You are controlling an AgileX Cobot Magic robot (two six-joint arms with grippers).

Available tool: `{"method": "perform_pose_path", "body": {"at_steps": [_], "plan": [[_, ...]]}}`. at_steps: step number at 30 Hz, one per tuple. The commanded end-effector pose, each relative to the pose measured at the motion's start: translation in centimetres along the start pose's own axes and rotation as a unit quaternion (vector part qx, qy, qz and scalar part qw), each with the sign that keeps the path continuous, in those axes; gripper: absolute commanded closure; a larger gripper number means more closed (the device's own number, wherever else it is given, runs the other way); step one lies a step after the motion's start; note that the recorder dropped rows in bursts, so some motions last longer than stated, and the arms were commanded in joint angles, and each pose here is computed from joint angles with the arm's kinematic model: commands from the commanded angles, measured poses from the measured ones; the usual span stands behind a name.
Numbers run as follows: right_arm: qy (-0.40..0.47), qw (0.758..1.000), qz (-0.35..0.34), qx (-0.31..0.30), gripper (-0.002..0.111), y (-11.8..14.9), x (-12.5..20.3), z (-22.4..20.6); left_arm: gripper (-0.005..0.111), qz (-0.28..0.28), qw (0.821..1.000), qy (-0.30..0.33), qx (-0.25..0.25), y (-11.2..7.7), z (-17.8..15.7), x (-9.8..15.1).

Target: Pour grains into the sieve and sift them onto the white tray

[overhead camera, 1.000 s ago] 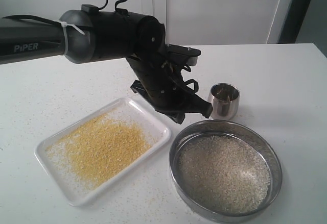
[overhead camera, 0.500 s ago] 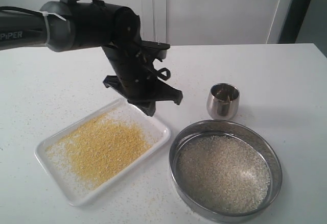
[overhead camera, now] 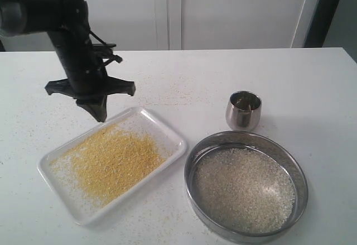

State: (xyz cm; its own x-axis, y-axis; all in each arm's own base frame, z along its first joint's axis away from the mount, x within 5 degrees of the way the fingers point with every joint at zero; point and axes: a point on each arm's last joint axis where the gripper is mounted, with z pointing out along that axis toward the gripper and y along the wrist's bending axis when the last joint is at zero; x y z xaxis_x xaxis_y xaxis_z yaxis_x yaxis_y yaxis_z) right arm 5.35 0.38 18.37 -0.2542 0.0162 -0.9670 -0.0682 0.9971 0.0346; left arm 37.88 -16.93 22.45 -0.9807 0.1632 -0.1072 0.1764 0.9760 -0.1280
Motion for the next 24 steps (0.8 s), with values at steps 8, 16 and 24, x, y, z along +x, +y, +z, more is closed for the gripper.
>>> {"method": "perform_pose_path", "body": {"at_steps": [8,16,24], "plan": [[-0.004,1.0,0.0,0.003,0.108,0.0,0.1,0.0,0.107,-0.058,0.997,0.042,-0.012,7.0,-1.7,0.1],[-0.004,1.0,0.0,0.003,0.108,0.0,0.1,0.0,0.107,-0.053,0.998,-0.016,-0.014,10.6,-5.3,0.5],[-0.004,1.0,0.0,0.003,0.108,0.0,0.1,0.0,0.107,-0.039,0.995,-0.094,-0.005,12.7,-8.1,3.2]]}}
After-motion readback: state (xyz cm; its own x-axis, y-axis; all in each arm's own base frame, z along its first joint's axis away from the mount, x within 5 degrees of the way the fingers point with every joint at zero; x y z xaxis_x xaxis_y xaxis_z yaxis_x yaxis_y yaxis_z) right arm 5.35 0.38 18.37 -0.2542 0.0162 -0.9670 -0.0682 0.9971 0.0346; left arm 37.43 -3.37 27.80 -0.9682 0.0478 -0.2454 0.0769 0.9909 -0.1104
